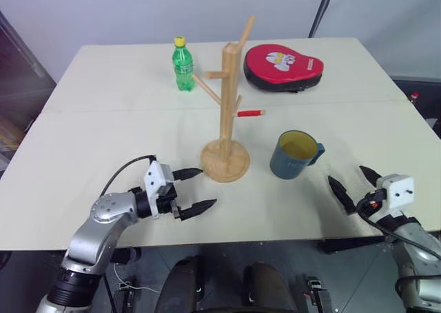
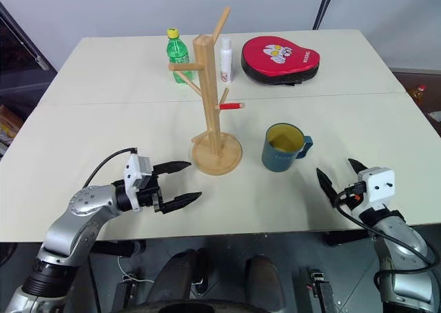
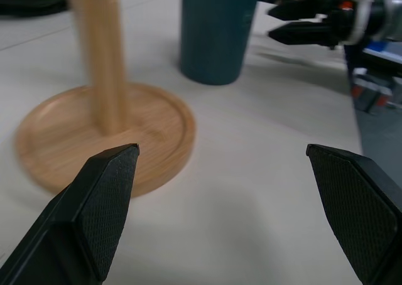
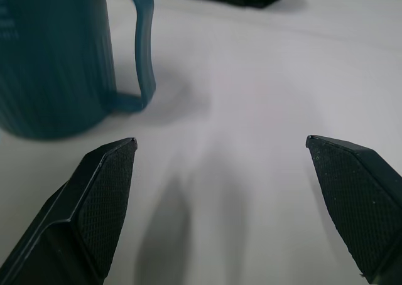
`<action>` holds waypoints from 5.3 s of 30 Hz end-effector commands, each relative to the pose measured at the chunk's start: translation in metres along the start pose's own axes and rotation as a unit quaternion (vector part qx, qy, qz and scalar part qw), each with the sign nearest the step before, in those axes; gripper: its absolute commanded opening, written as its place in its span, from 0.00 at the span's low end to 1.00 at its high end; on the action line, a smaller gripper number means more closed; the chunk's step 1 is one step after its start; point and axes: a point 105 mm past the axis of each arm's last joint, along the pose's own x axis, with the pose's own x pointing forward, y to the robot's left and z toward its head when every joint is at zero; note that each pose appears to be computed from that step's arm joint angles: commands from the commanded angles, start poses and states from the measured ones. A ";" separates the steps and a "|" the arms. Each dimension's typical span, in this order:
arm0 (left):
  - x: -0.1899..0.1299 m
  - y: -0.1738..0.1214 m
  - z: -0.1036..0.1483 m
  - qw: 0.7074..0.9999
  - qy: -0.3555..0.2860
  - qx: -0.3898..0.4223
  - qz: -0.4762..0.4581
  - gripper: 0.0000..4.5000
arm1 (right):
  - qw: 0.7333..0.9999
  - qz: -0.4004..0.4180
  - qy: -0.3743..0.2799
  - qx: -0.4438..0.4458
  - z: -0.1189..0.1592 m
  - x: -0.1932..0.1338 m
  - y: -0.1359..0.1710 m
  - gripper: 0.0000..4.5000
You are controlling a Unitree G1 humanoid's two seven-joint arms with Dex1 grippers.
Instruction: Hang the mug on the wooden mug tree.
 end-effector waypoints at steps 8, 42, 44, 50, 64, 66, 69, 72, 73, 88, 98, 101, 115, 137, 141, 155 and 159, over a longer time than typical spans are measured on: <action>0.007 -0.007 0.011 0.999 -0.007 0.025 -0.033 1.00 | 0.998 0.025 -0.048 -0.026 0.024 0.028 0.001 1.00; 0.008 -0.009 0.011 0.999 -0.011 0.035 -0.027 1.00 | 0.995 0.076 -0.061 -0.014 0.027 0.076 0.022 1.00; 0.008 -0.008 0.011 0.999 -0.010 0.034 -0.026 1.00 | 0.995 0.078 -0.061 -0.014 0.027 0.078 0.022 1.00; 0.008 -0.009 0.011 0.999 -0.010 0.033 -0.025 1.00 | 0.994 0.087 -0.060 -0.014 0.024 0.082 0.018 1.00; 0.006 -0.006 0.011 0.999 -0.008 0.036 -0.018 1.00 | 0.986 0.143 -0.075 0.031 0.021 0.083 0.031 0.01; 0.005 -0.006 0.011 0.999 -0.007 0.036 -0.017 1.00 | 0.986 0.146 -0.077 0.034 0.021 0.081 0.033 0.01; 0.004 -0.005 0.011 0.999 -0.005 0.036 -0.015 1.00 | 0.986 0.144 -0.081 0.030 0.023 0.078 0.034 0.01; 0.002 -0.003 0.011 0.999 -0.005 0.038 -0.006 1.00 | 0.988 0.125 -0.089 -0.006 0.033 0.071 0.029 0.01; 0.001 -0.001 0.011 0.999 -0.005 0.039 -0.001 1.00 | 0.988 0.119 -0.090 -0.026 0.037 0.068 0.028 0.01; -0.013 0.026 0.042 0.996 -0.069 0.045 0.026 1.00 | 0.907 0.241 -0.150 -0.310 0.141 0.031 0.104 0.01; -0.014 0.017 0.091 0.993 -0.096 0.057 -0.027 1.00 | 0.889 0.268 -0.155 -0.338 0.172 0.050 0.111 0.01; -0.014 0.016 0.095 0.993 -0.100 0.057 -0.026 1.00 | 0.885 0.275 -0.157 -0.342 0.177 0.054 0.111 0.01; -0.012 0.012 0.088 0.994 -0.090 0.054 -0.024 1.00 | 0.861 0.330 -0.160 -0.354 0.194 0.073 0.127 0.01; -0.013 0.015 0.088 0.995 -0.090 0.053 0.001 1.00 | 0.866 0.303 -0.157 -0.365 0.204 0.086 0.109 0.53; -0.015 0.030 0.079 0.994 -0.091 0.029 0.055 1.00 | 0.905 0.252 -0.145 -0.310 0.199 0.075 0.078 0.53; -0.078 0.102 -0.003 0.920 -0.067 -0.027 0.384 1.00 | 0.992 0.066 -0.107 -0.015 0.066 0.054 0.028 0.53; -0.084 0.100 -0.012 0.916 -0.051 -0.021 0.398 1.00 | 0.993 0.068 -0.098 0.014 0.050 0.056 0.032 0.53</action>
